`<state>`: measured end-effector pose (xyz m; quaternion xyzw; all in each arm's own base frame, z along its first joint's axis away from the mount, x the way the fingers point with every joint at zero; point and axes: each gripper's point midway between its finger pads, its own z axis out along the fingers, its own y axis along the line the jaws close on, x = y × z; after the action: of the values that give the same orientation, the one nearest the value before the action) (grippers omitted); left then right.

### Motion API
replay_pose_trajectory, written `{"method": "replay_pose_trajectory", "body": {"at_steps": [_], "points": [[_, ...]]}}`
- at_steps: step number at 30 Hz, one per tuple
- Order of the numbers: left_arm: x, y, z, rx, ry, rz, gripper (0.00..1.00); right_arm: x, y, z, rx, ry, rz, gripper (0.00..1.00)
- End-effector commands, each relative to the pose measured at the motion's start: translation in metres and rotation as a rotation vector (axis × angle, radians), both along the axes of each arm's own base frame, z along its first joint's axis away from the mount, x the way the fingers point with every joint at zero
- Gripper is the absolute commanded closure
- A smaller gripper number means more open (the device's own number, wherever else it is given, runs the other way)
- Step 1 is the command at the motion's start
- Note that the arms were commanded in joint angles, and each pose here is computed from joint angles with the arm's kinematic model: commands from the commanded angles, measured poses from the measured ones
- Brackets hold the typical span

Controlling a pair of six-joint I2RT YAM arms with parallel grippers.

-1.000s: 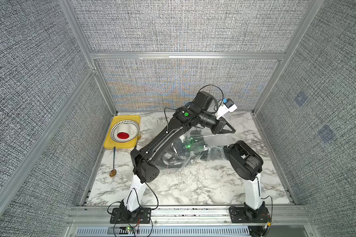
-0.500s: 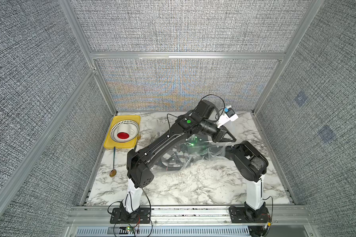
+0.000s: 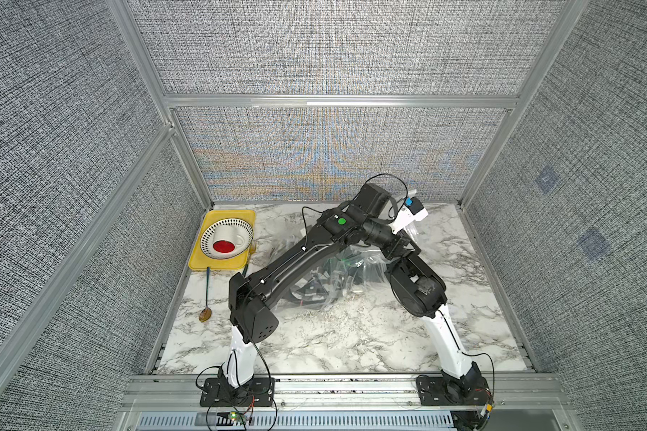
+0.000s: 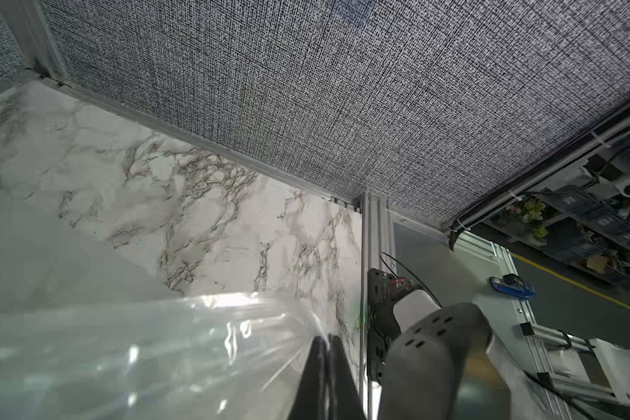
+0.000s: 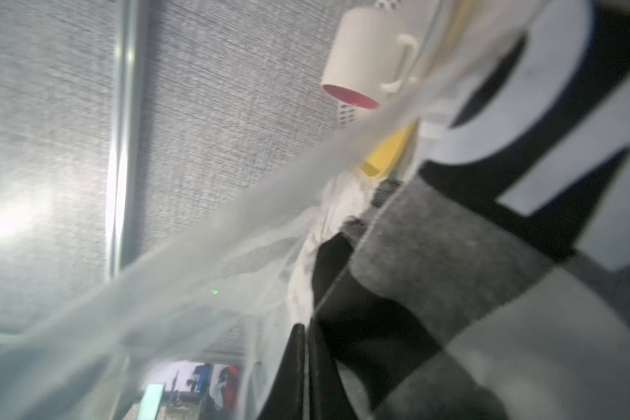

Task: Place the folded shirt into the vacuum bag
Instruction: Place the shirt in the vacuum bag.

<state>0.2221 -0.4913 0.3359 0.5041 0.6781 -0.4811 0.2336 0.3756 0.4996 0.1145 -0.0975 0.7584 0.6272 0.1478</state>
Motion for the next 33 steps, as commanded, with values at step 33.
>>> {"method": "replay_pose_trajectory", "body": {"at_steps": [33], "points": [[-0.051, -0.010, 0.007, -0.075, 0.037, -0.203, 1.00, 0.069, -0.032, -0.025, -0.012, 0.079, -0.230, 0.70]]}}
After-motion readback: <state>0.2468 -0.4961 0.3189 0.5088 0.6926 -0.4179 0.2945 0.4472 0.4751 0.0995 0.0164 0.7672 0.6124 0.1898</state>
